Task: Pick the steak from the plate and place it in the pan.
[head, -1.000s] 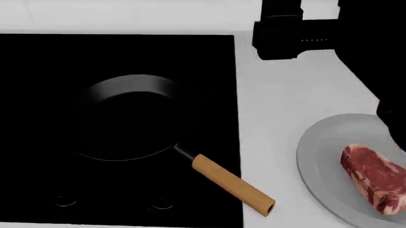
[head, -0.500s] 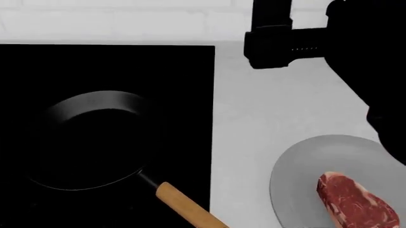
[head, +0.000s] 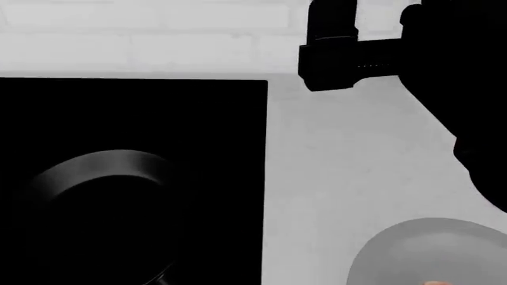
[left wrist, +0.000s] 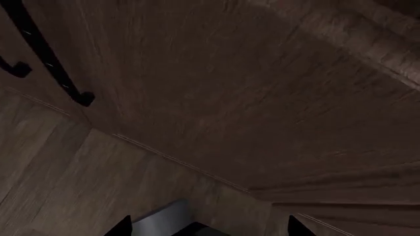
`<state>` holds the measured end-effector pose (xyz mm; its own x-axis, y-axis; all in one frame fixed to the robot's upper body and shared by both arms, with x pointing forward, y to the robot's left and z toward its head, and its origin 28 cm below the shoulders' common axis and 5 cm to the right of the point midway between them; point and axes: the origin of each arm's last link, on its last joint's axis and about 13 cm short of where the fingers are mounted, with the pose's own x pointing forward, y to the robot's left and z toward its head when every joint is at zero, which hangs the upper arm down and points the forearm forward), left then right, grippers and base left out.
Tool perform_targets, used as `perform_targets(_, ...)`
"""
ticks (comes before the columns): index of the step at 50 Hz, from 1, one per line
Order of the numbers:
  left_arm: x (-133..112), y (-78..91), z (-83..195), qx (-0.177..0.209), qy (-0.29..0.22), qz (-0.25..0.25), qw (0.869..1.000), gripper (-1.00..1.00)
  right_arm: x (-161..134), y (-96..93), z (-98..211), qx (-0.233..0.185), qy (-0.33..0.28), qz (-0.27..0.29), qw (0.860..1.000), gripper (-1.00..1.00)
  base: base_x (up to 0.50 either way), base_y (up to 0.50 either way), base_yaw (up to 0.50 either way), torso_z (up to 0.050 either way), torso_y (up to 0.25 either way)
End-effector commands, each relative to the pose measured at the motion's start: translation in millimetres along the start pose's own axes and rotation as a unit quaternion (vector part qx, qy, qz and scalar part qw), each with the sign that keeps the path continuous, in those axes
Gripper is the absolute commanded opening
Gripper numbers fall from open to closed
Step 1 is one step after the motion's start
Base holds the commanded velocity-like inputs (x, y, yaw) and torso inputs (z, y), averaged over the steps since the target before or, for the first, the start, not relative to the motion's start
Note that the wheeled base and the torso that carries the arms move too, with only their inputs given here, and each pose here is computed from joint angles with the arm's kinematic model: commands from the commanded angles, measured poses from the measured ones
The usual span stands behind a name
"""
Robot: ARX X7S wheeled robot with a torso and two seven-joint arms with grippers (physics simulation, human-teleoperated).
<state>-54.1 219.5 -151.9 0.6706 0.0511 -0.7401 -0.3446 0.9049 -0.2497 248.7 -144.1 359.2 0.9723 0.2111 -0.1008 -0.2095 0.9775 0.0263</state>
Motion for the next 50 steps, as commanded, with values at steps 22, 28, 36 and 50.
perform_targets(22,-1,-2.8,-2,-0.006,0.002,-0.004,1.0,1.0,-38,-6.0,-2,-0.063,0.102,-0.012,0.993,1.0,0.01,0.0,0.0,0.0,0.0)
perform_targets(28,-1,-2.9,-2,-0.008,0.0,-0.004,1.0,1.0,-53,-12.3,-3,-0.094,0.133,-0.015,0.987,1.0,0.0,0.0,0.0,0.0,0.0)
perform_targets(36,-1,-2.9,-2,-0.007,0.0,-0.004,1.0,1.0,-70,-16.2,-10,-0.123,0.171,-0.002,0.978,1.0,0.0,0.0,0.0,0.0,0.0)
perform_targets(50,-1,-2.9,-2,-0.007,0.001,-0.006,1.0,1.0,-84,-26.5,-26,-0.141,0.224,0.008,0.964,1.0,0.0,0.0,0.0,0.0,0.0)
